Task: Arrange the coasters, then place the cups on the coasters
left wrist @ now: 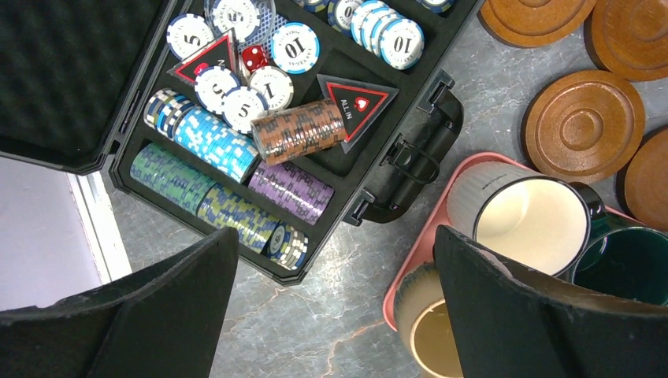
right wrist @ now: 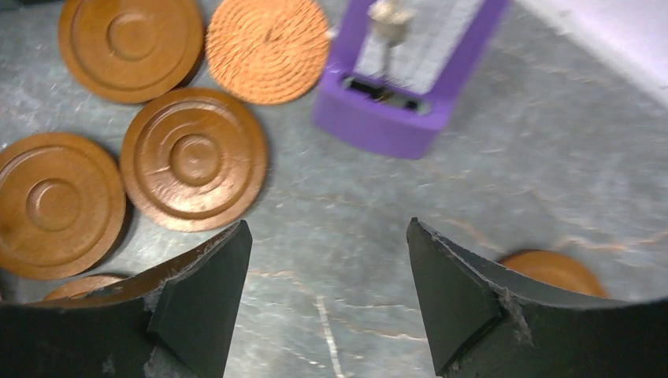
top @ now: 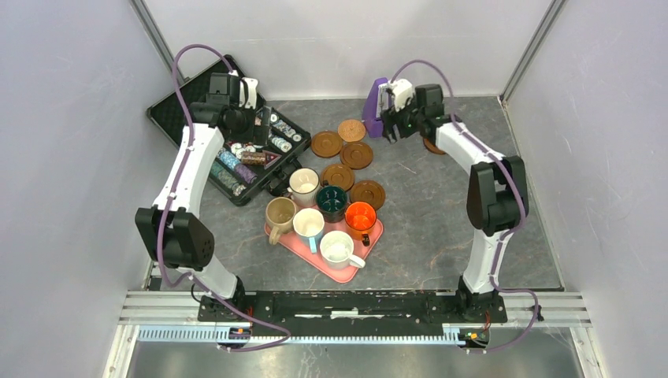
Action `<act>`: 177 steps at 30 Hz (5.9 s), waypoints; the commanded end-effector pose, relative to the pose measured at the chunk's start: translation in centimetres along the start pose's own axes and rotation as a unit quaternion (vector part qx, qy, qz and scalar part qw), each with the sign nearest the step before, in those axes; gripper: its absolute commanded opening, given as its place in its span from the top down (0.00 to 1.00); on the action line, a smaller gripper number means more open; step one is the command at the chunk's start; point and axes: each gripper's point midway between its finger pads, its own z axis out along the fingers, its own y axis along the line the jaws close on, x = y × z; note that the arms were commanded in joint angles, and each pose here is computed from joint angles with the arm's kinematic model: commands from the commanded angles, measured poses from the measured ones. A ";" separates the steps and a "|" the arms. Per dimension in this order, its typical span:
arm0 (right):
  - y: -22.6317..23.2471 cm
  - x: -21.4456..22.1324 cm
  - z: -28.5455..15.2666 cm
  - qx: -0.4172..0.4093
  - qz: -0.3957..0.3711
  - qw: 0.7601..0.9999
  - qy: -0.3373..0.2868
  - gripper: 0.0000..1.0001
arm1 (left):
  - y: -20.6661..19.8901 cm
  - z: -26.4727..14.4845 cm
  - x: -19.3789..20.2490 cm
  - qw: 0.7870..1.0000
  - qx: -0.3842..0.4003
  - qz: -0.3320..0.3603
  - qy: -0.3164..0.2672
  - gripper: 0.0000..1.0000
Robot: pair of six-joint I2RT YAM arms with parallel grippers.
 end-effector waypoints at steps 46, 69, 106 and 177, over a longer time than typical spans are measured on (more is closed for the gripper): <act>6.3 11.7 6.1 0.068 0.049 0.991 0.104 0.39 | 0.1 -2.7 1.7 0.999 0.001 0.025 -0.034 0.00; -4.5 27.2 -13.7 0.183 0.133 0.939 0.259 0.45 | -1.9 -2.3 0.7 0.996 0.056 0.023 -0.071 0.00; -30.6 20.7 -7.9 0.332 0.209 0.916 0.085 0.51 | -0.2 -0.8 0.8 0.999 0.015 0.032 -0.011 0.00; 11.0 17.6 -2.6 -0.061 -0.055 0.970 0.230 0.30 | -3.8 -2.5 3.5 0.988 0.126 0.089 -0.014 0.00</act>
